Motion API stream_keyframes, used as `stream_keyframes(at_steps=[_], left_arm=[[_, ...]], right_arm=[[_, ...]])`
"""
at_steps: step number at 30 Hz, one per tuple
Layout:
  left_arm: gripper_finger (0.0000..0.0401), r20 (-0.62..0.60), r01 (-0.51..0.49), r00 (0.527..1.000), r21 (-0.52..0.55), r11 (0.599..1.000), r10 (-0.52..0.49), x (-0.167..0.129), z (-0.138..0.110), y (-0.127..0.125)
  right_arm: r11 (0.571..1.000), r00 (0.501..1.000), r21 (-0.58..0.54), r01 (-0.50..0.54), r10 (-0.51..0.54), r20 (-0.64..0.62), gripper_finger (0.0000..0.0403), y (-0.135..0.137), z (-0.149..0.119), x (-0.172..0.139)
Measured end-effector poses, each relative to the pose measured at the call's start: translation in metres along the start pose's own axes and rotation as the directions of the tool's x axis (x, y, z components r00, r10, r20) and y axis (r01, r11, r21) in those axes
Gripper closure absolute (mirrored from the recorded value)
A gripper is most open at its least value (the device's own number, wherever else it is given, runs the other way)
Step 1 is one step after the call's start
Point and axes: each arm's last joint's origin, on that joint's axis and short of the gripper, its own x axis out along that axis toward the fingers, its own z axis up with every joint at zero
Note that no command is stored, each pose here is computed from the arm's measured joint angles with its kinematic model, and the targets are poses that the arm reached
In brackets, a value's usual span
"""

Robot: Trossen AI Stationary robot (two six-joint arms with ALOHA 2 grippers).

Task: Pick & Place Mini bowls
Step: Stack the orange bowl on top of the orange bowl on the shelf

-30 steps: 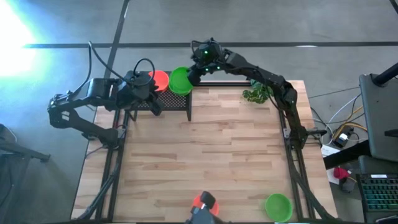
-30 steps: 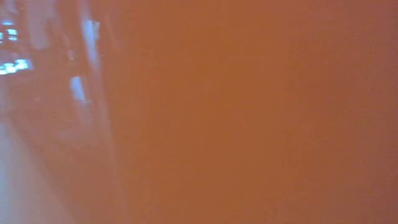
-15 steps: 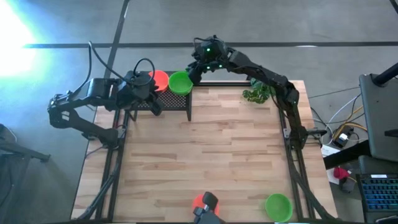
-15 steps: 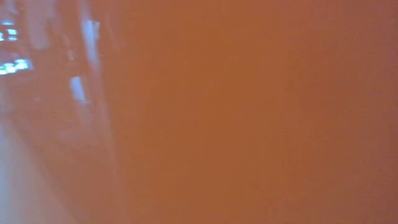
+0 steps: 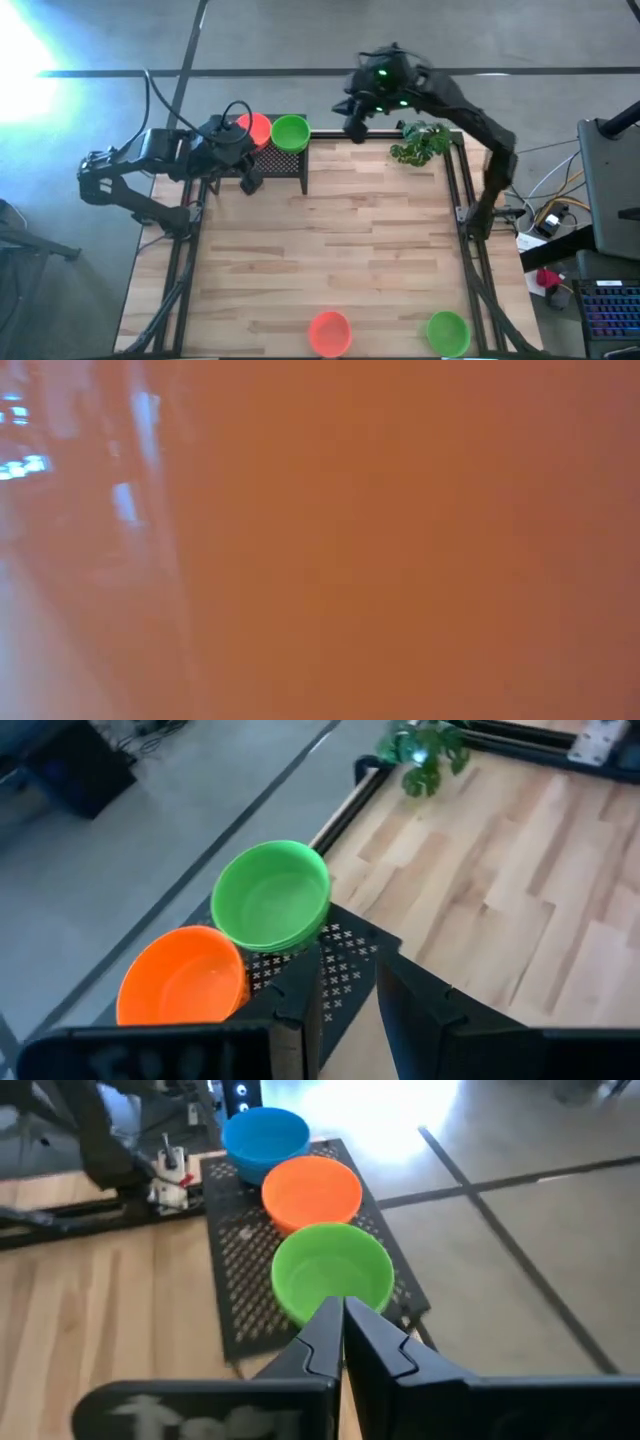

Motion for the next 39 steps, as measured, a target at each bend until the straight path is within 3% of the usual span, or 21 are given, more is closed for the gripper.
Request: stream_keyframes(at_steps=[6, 10, 18, 22, 27, 34, 39], left_arm=[[0.0312, -0.023, 0.077, 0.997, 0.112, 0.991, -0.075, 0.004, -0.008, -0.029], [0.0312, -0.044, 0.146, 0.989, 0.183, 0.972, -0.140, 0.010, -0.019, -0.059], [0.0312, -0.082, 0.356, 0.935, 0.239, 0.904, -0.346, 0.020, -0.045, -0.114], [0.0312, -0.078, 0.445, 0.895, 0.221, 0.868, -0.440, 0.031, -0.061, -0.139], [0.0312, -0.091, 0.577, 0.816, 0.121, 0.807, -0.570, 0.047, -0.083, -0.172], [0.0312, -0.205, 0.633, 0.755, -0.016, 0.774, -0.622, 0.076, -0.114, -0.216], [0.0312, -0.262, 0.680, 0.704, -0.023, 0.733, -0.661, 0.089, -0.126, -0.253]], right_arm=[[0.997, 1.000, -0.082, 0.003, -0.002, 0.006, 0.0394, 0.039, 0.001, -0.060], [0.992, 0.998, -0.114, -0.059, 0.063, 0.030, 0.0394, 0.066, -0.002, -0.094], [0.977, 0.982, -0.143, -0.159, 0.171, 0.081, 0.0394, 0.108, -0.007, -0.137], [0.962, 0.971, -0.178, -0.207, 0.225, 0.084, 0.0394, 0.122, -0.009, -0.145], [0.942, 0.961, -0.228, -0.246, 0.268, 0.070, 0.0394, 0.133, -0.012, -0.148], [0.930, 0.962, -0.260, -0.261, 0.273, 0.010, 0.0394, 0.134, -0.018, -0.150], [0.928, 0.962, -0.255, -0.271, 0.271, -0.036, 0.0394, 0.133, -0.023, -0.150]])
